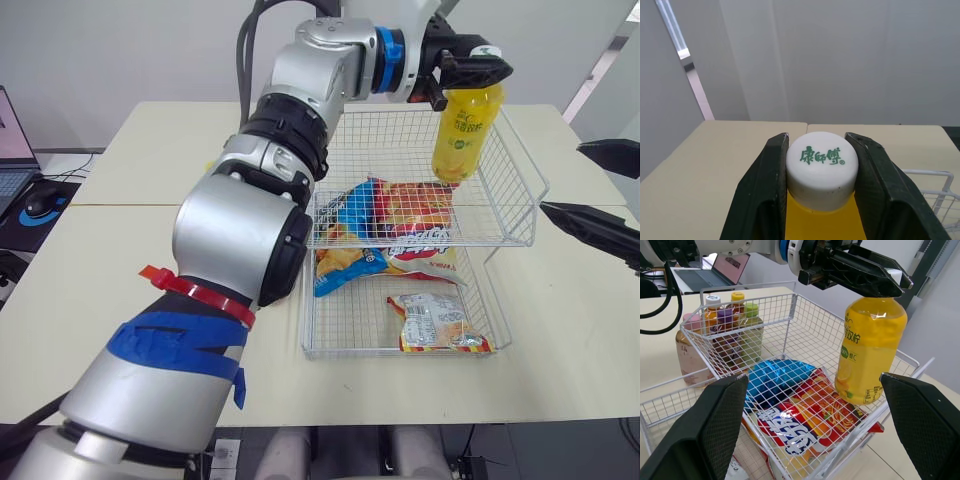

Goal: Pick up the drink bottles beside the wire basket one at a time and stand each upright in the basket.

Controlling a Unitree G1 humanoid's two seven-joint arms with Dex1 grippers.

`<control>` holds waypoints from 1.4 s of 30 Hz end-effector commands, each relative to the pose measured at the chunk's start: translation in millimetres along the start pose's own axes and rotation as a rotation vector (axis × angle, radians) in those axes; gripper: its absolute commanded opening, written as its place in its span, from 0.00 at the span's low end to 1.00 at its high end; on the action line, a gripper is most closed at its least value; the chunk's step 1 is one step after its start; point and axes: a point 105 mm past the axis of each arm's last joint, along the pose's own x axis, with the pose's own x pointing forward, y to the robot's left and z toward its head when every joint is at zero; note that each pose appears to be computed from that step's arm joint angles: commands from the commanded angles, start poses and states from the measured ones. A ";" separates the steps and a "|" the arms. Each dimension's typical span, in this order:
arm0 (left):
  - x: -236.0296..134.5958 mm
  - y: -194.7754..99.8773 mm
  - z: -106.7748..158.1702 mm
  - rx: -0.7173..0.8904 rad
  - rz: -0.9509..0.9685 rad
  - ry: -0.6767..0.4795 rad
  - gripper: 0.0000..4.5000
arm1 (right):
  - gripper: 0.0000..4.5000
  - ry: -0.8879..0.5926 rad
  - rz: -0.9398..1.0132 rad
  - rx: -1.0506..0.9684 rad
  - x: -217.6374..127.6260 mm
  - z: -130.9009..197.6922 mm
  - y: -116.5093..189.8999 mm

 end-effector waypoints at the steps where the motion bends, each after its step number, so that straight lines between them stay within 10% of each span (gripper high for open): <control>1: 1.8 -7.0 21.3 0.046 -0.042 -0.018 0.66 | 1.00 -0.036 -0.028 -0.059 -5.3 12.9 -0.4; 6: -7.1 -5.7 31.9 0.054 -0.058 -0.037 0.99 | 1.00 -0.042 -0.034 -0.064 -4.6 13.7 -2.4; 29: -121.5 10.9 53.6 0.079 -0.059 0.001 0.99 | 1.00 -0.069 -0.039 -0.113 2.6 20.9 -15.9; 42: -239.3 12.0 43.0 0.067 0.361 0.049 0.99 | 1.00 -0.104 0.024 -0.125 14.1 27.3 -20.6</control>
